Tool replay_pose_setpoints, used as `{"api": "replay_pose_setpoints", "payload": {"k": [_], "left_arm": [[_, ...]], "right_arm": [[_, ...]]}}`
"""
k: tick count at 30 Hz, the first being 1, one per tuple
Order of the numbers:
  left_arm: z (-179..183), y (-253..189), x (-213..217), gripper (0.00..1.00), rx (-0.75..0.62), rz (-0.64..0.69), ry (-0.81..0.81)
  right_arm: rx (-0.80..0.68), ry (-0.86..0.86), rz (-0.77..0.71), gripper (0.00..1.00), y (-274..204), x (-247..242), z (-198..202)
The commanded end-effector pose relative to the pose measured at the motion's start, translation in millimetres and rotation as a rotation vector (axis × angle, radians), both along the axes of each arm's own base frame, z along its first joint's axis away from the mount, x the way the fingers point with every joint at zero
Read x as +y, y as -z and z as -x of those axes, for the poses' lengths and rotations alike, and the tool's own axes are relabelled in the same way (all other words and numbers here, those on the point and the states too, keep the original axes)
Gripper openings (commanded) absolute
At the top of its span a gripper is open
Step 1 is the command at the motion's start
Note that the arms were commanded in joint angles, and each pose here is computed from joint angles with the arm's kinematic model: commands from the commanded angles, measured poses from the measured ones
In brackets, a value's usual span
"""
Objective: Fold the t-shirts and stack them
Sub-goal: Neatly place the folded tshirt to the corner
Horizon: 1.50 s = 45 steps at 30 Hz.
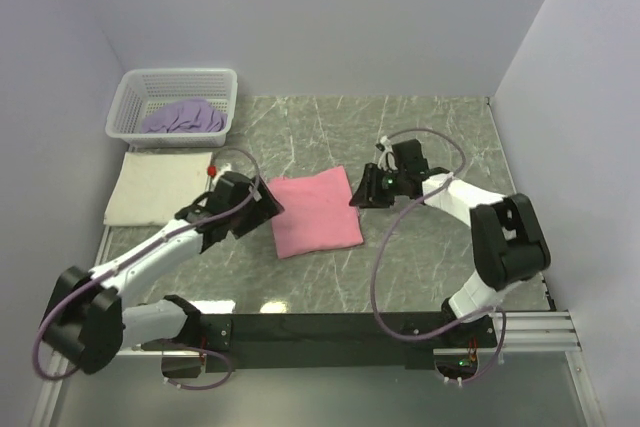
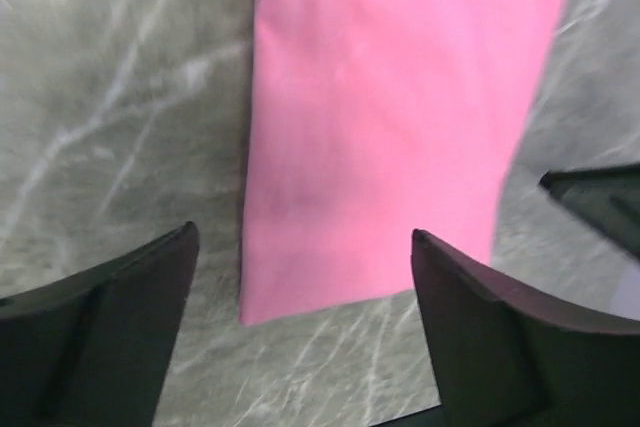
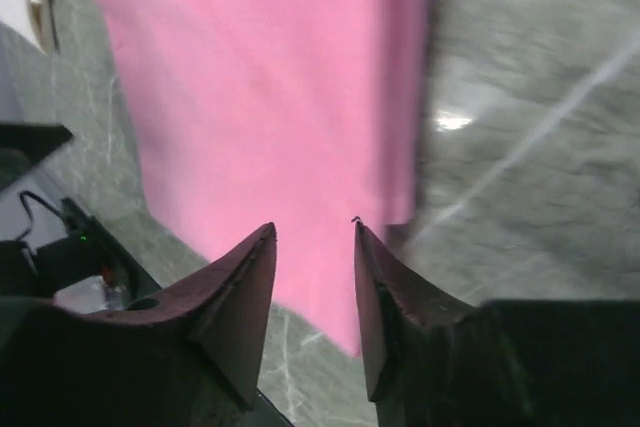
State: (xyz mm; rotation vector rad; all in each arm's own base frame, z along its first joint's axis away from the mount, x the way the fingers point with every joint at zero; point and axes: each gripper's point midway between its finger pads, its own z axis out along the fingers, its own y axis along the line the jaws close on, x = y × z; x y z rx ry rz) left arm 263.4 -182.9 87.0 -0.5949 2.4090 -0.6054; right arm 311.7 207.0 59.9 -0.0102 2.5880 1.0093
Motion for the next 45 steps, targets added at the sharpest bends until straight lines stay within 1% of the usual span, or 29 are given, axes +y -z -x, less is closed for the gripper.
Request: {"api": "replay_pose_setpoints", "payload": {"k": [1,2,3,4,5,6,7,8,9,11,12,13,14,16,20,23,27,33,36,37,39,40,42,43,45], "left_arm": [[-12,-38,25,0.96,-0.082,-0.004,-0.053],[-12,-38,32,0.98,-0.083,-0.020,-0.058],[-13,-39,47,0.99,-0.077,-0.029,-0.092],[-14,-36,60,1.00,-0.069,-0.043,-0.115],[-13,-32,66,0.99,-0.056,-0.044,-0.120],[-13,-30,71,0.99,-0.049,-0.042,-0.127],[-11,-27,73,0.99,-0.035,-0.025,-0.120],[-6,-18,78,0.99,-0.012,-0.025,-0.123],[-7,-13,89,0.99,0.003,-0.014,-0.156],[0,-1,94,0.99,0.039,0.025,-0.162],[2,0,94,0.99,0.043,0.037,-0.164],[4,2,95,0.99,0.047,0.043,-0.167],[8,8,96,0.99,0.057,0.051,-0.172],[10,7,96,0.99,0.050,0.058,-0.177],[14,10,96,0.99,0.052,0.064,-0.180],[15,11,97,0.99,0.053,0.058,-0.181],[17,13,98,0.99,0.056,0.054,-0.184],[18,15,98,0.99,0.058,0.058,-0.186],[17,16,96,0.99,0.060,0.065,-0.176],[17,17,95,0.99,0.061,0.065,-0.167],[16,19,90,0.99,0.066,0.083,-0.142],[17,21,88,0.99,0.072,0.093,-0.137],[15,22,83,0.99,0.073,0.119,-0.126],[15,22,82,0.99,0.077,0.129,-0.129],[12,23,79,0.99,0.078,0.144,-0.129]], "right_arm": [[-0.185,-0.073,0.129,0.48,-48,16,2],[-0.247,-0.144,0.150,0.53,-62,36,12],[-0.256,-0.155,0.206,0.55,-61,38,18],[-0.288,-0.180,0.232,0.57,-67,46,21],[-0.303,-0.216,0.247,0.58,-69,57,29],[-0.321,-0.288,0.260,0.58,-69,78,48],[-0.338,-0.302,0.313,0.59,-65,82,54],[-0.364,-0.341,0.336,0.59,-66,93,58],[-0.388,-0.414,0.356,0.59,-64,111,77],[-0.413,-0.485,0.424,0.59,-56,126,85],[-0.420,-0.560,0.453,0.59,-51,137,105],[-0.431,-0.592,0.479,0.59,-48,143,111],[-0.476,-0.611,0.546,0.59,-44,150,107],[-0.504,-0.669,0.595,0.59,-37,162,120],[-0.537,-0.724,0.673,0.59,-17,181,123],[-0.556,-0.747,0.743,0.58,-3,185,123],[-0.561,-0.737,0.815,0.57,13,180,118],[-0.606,-0.700,0.892,0.53,21,175,105],[-0.613,-0.710,0.916,0.48,26,173,104],[-0.612,-0.712,0.921,0.42,29,173,104],[-0.611,-0.720,0.919,0.34,29,174,104],[-0.617,-0.720,0.905,0.22,26,176,105],[-0.616,-0.728,0.883,0.09,25,175,107],[-0.631,-0.723,0.854,0.00,18,179,108],[-0.633,-0.724,0.813,0.00,14,181,110]]}}
